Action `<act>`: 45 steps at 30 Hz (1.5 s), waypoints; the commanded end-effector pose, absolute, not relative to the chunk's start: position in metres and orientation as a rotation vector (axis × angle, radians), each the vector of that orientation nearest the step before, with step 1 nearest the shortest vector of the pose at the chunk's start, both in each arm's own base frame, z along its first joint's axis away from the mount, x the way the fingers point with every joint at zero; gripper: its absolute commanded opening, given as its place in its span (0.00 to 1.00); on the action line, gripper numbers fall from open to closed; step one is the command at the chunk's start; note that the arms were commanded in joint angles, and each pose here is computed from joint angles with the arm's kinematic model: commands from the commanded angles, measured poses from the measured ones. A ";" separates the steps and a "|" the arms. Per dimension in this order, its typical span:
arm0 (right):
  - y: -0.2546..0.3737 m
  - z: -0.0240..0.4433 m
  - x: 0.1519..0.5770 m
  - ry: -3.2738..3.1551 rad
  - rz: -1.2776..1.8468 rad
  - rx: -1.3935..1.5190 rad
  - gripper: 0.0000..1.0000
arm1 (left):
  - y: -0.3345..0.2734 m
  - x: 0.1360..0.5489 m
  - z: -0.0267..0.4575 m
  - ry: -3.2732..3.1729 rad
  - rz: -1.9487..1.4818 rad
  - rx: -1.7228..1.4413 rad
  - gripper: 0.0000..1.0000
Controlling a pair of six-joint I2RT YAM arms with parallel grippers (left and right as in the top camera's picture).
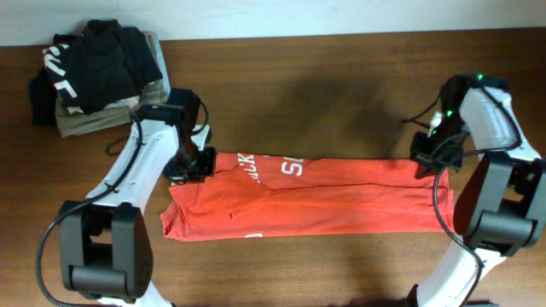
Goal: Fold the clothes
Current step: 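Fold the top edge down toward the hem with both grippers, then grasp the right end with the right gripper and fold it leftward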
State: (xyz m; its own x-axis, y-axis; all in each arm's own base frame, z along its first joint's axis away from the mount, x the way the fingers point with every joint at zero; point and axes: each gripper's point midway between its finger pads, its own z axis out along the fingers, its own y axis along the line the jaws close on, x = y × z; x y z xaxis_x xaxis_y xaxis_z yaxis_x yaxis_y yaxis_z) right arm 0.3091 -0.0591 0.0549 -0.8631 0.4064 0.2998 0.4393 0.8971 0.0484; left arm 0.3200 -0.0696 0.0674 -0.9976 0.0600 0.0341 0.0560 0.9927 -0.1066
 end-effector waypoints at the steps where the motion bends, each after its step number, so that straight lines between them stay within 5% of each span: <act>1: -0.055 0.030 0.289 -2.724 -0.176 -0.704 0.04 | -0.070 0.301 0.040 -3.039 0.197 -0.098 0.00; 6: -0.062 -0.011 0.267 -2.695 -0.180 -0.796 0.09 | -0.036 0.290 0.005 -3.008 0.285 0.175 0.01; 16: -0.024 -0.017 0.302 -2.850 -0.212 -0.617 0.22 | 0.057 0.286 -0.014 -2.979 0.377 0.779 0.01; 21: -0.046 0.051 0.351 -2.939 -0.167 -0.673 0.25 | 0.102 0.287 0.004 -2.961 0.384 1.020 0.01; 22: -0.063 0.075 0.362 -2.973 -0.171 -0.715 0.41 | 0.106 0.297 0.023 -3.005 0.382 0.988 0.02; 23: -0.077 0.090 0.368 -2.992 -0.174 -0.765 0.54 | 0.106 0.303 0.038 -3.028 0.381 0.959 0.09; 24: -0.099 0.102 0.370 -3.013 -0.176 -0.804 0.77 | 0.102 0.311 0.060 -3.070 0.383 0.891 0.20; 26: -0.136 0.098 0.356 -2.996 -0.188 -0.845 0.91 | 0.086 0.323 0.096 -3.166 0.383 0.782 0.33; 27: -0.145 0.085 0.347 -2.959 -0.234 -0.871 0.95 | 0.074 0.327 0.104 -3.205 0.384 0.724 0.86; 28: -0.145 0.073 0.341 -2.930 -0.287 -0.883 0.96 | 0.067 0.328 0.104 -3.207 0.387 0.689 0.99; 36: -0.081 -0.003 0.308 -2.858 -0.686 -0.719 0.96 | 0.056 0.331 0.104 -3.219 0.386 0.633 0.99; 38: -0.068 -0.011 0.298 -2.828 -0.745 -0.703 0.95 | 0.057 0.332 0.104 -3.222 0.386 0.633 0.99; 40: -0.052 -0.018 0.290 -2.799 -0.772 -0.671 0.67 | 0.057 0.332 0.104 -3.222 0.385 0.633 0.99; 41: -0.046 -0.020 0.288 -2.781 -0.757 -0.685 0.30 | 0.057 0.332 0.104 -3.222 0.386 0.634 0.99; 42: -0.045 -0.021 0.291 -2.760 -0.744 -0.754 0.04 | 0.057 0.332 0.104 -3.223 0.385 0.633 0.99; 45: -0.084 0.008 0.312 -2.816 -0.558 -0.955 0.04 | 0.057 0.332 0.104 -3.222 0.386 0.633 0.99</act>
State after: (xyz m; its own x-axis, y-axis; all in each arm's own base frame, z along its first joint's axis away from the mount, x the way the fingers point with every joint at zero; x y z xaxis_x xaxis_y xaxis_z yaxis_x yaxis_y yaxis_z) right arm 0.3061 -0.0523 -0.0003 -0.8473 0.4668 0.2531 0.5305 0.7235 0.4417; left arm 0.3280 0.0564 0.0971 -0.9090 -0.4076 -0.0868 -0.3746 0.8905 -0.2584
